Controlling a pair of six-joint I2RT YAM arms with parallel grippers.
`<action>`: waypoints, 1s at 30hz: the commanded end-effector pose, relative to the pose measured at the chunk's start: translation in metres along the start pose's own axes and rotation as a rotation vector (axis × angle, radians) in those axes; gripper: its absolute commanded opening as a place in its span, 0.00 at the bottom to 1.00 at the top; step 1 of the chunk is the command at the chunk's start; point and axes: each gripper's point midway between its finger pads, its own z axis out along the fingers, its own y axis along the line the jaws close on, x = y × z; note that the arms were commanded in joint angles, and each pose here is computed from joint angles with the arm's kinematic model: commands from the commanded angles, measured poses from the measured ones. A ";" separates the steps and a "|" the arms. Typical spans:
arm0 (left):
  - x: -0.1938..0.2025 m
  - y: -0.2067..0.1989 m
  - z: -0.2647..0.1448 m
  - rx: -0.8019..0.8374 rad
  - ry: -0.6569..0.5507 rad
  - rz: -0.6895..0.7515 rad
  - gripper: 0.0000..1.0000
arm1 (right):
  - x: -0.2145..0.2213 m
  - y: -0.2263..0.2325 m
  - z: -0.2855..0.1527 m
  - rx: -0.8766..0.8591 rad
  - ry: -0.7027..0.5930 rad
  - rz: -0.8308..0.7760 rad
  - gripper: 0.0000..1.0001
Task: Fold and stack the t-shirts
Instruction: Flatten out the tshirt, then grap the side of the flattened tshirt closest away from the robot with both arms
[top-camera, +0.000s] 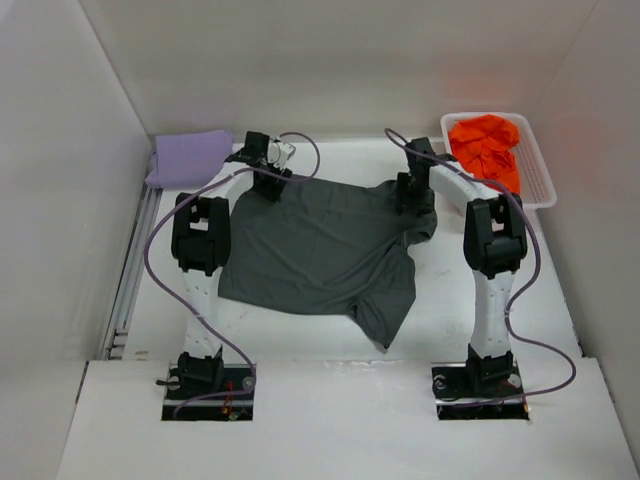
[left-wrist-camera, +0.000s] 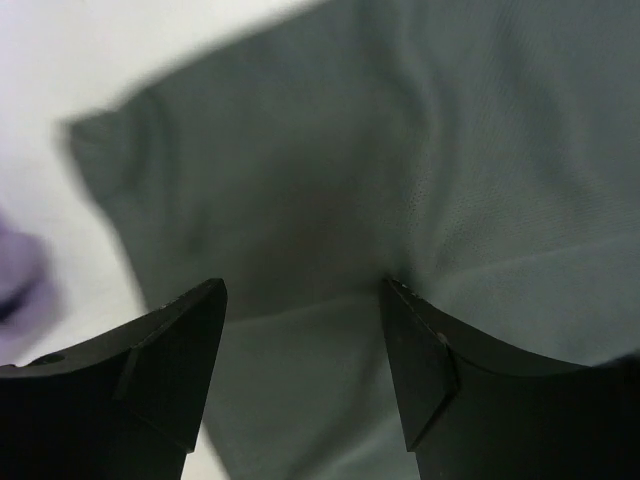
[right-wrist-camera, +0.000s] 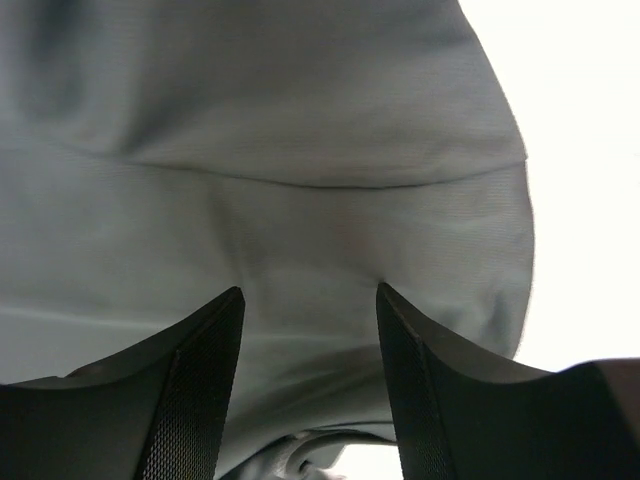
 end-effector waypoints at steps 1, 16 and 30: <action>0.001 0.003 0.008 0.032 0.043 -0.063 0.62 | -0.028 -0.014 -0.015 0.094 -0.037 -0.072 0.61; 0.008 0.104 0.035 -0.114 0.026 -0.404 0.64 | -0.086 0.021 -0.025 0.163 -0.107 -0.237 0.66; -0.079 0.103 -0.071 -0.074 -0.224 -0.334 0.62 | -0.090 0.043 -0.153 -0.047 -0.310 -0.167 0.74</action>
